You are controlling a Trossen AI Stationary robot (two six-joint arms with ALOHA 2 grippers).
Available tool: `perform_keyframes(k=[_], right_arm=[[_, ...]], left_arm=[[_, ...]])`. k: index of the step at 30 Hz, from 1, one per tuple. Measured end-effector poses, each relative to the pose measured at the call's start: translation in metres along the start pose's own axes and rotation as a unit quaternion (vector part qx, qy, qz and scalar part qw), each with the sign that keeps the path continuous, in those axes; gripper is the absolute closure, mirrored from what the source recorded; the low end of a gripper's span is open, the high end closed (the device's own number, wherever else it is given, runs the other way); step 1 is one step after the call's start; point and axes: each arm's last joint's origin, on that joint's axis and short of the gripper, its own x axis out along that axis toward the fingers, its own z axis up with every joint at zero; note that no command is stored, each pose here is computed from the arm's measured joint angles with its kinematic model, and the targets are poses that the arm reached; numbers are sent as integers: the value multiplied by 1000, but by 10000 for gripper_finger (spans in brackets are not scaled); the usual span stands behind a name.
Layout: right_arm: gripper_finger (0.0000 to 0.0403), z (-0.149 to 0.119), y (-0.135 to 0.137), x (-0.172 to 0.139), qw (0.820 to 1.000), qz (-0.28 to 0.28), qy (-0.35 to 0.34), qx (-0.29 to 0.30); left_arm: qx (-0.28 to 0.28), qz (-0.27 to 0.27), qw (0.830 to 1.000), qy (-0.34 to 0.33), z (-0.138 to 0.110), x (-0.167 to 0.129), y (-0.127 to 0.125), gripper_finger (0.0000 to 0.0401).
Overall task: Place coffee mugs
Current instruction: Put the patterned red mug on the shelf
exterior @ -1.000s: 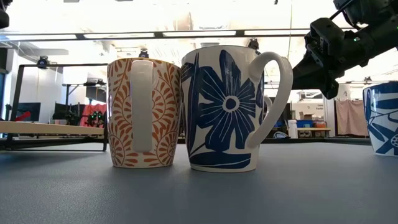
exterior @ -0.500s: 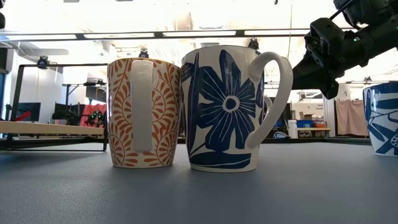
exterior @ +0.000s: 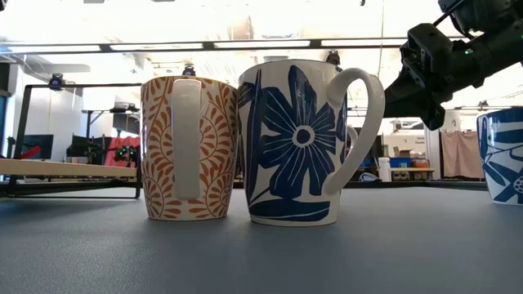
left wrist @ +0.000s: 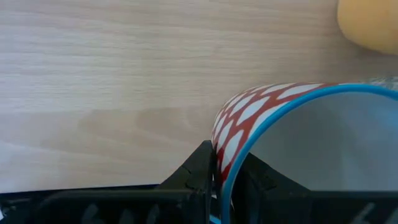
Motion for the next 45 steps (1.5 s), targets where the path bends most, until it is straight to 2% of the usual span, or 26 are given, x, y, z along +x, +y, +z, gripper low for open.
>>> perform_keyframes(k=[9,18,27,32,45], right_arm=[[296,0,0,0,1000,0,0,0],[296,0,0,0,1000,0,0,0],[296,0,0,0,1000,0,0,0],[296,0,0,0,1000,0,0,0],[296,0,0,0,1000,0,0,0]], left_arm=[[-37,-22,999,-4,1,6,-3,379],[-45,-16,999,9,-2,5,-1,379],[11,-11,1000,10,-4,3,2,379],[39,-24,999,16,-5,3,-1,378],[33,-37,998,29,-6,3,-2,378]])
